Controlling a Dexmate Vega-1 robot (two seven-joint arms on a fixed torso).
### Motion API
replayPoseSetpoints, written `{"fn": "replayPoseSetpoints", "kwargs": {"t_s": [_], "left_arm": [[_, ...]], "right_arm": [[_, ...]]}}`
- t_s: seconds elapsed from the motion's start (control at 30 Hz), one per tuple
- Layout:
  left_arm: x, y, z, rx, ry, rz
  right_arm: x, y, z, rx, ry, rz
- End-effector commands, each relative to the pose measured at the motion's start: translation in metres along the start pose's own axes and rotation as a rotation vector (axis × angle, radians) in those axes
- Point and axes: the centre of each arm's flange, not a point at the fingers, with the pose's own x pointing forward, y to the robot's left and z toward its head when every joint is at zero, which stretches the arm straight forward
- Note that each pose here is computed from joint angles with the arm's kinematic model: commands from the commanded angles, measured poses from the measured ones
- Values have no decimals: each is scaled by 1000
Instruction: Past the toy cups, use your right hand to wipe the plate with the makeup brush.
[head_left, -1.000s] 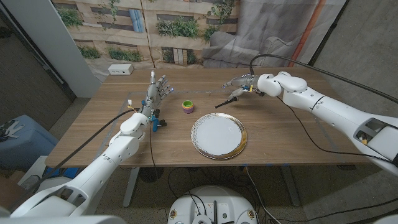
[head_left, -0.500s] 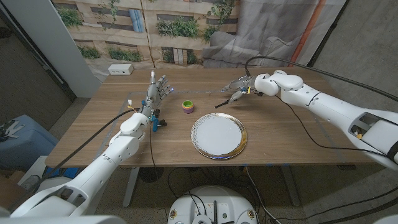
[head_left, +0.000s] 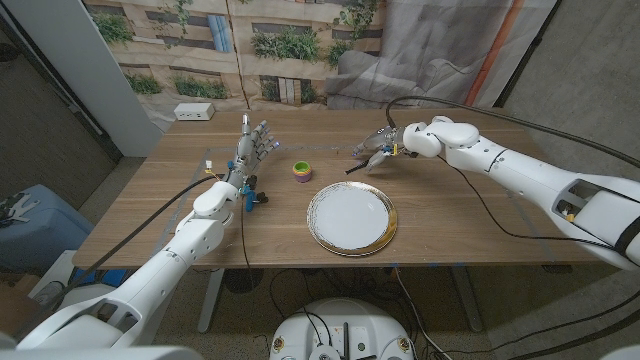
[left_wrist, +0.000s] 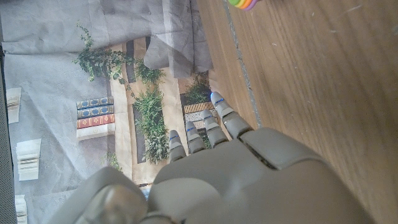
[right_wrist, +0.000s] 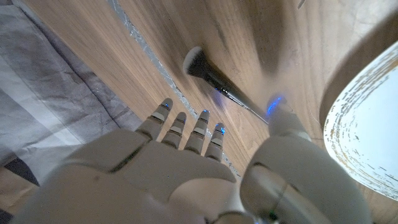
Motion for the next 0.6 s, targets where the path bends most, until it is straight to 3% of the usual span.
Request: {"fn": "replayPoseSetpoints", "kwargs": {"t_s": [0.03, 0.6], "left_arm": [[0, 0, 0, 0, 0, 0], [0, 0, 0, 0, 0, 0]], "right_arm": [[7, 1, 10, -31, -11, 3], [7, 1, 19, -36, -5, -45]]}}
